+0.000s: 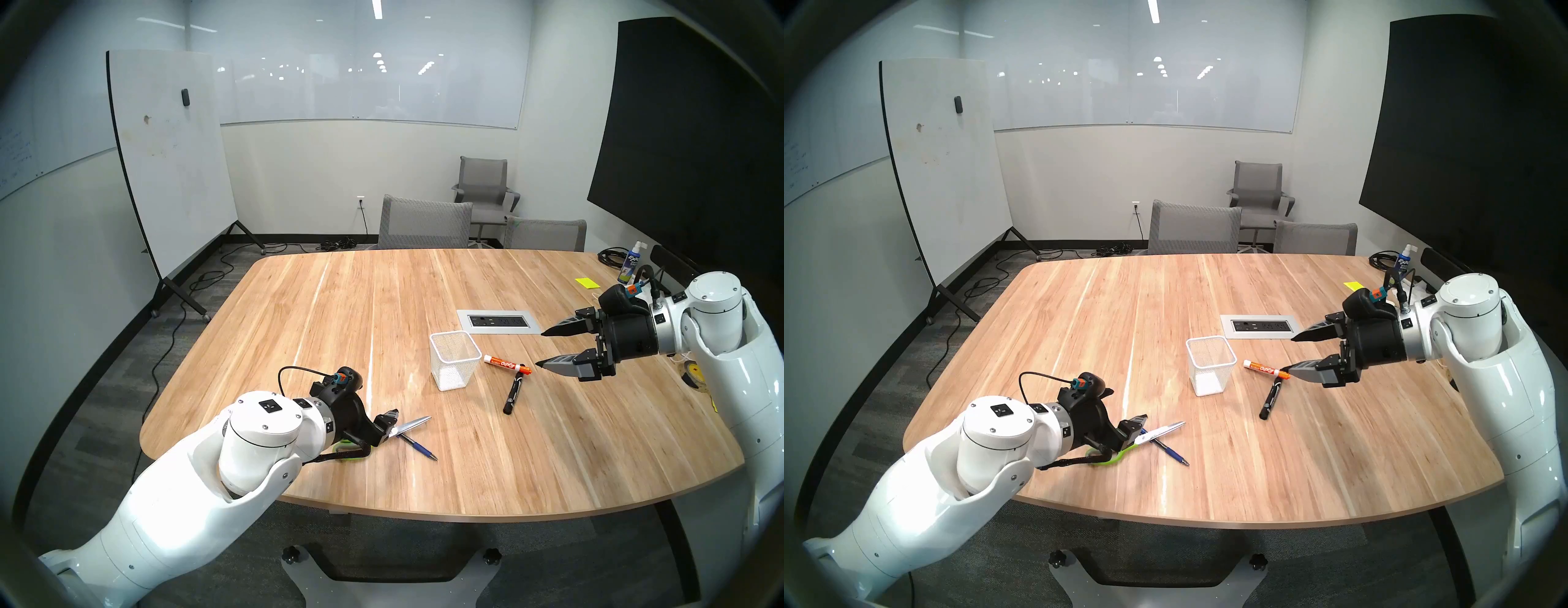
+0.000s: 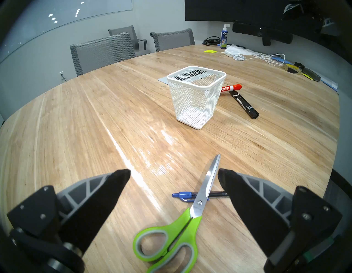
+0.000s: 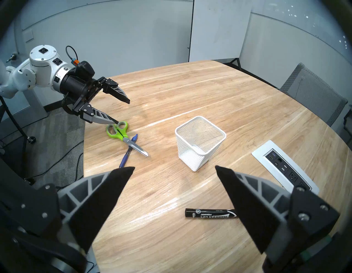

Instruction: Place the pen, the marker, and the scissors into the pen holder

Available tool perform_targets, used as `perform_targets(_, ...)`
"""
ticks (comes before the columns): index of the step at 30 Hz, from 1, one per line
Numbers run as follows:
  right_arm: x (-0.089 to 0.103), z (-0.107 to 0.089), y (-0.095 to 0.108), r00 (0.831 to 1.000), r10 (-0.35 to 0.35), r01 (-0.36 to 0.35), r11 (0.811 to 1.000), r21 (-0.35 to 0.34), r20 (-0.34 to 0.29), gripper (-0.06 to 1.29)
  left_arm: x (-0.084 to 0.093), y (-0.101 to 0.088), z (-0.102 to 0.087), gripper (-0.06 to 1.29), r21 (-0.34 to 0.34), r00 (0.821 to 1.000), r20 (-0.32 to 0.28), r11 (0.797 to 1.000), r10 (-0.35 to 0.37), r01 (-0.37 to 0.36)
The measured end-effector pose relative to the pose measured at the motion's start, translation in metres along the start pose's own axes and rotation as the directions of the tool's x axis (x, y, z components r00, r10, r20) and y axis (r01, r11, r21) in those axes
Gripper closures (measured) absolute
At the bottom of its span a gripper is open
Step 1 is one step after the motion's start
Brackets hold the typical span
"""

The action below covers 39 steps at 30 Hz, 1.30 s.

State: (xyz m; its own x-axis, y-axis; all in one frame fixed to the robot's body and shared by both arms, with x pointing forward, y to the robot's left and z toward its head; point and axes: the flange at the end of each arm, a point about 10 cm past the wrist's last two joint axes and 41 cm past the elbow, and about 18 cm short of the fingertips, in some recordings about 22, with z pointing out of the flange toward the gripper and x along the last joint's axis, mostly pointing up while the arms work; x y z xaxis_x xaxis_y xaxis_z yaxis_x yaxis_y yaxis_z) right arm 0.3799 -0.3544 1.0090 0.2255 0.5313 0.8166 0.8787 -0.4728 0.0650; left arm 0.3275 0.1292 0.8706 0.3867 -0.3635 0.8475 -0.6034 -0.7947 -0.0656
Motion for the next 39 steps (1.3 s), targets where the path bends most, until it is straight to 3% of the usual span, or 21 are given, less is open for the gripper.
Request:
perform_targets(15, -0.016, 0.007, 0.004, 0.999, 0.037, -0.037, 0.999, -0.028, 0.020, 0.00, 0.000, 0.000, 0.000, -0.01, 0.000, 1.000, 0.000, 1.000, 0.000, 0.000)
perform_targets(39, -0.042, 0.035, 0.011, 0.992, 0.038, -0.029, 0.997, -0.073, 0.123, 0.00, 0.000, 0.000, 0.000, -0.01, -0.001, 1.000, 0.000, 1.000, 0.000, 0.000)
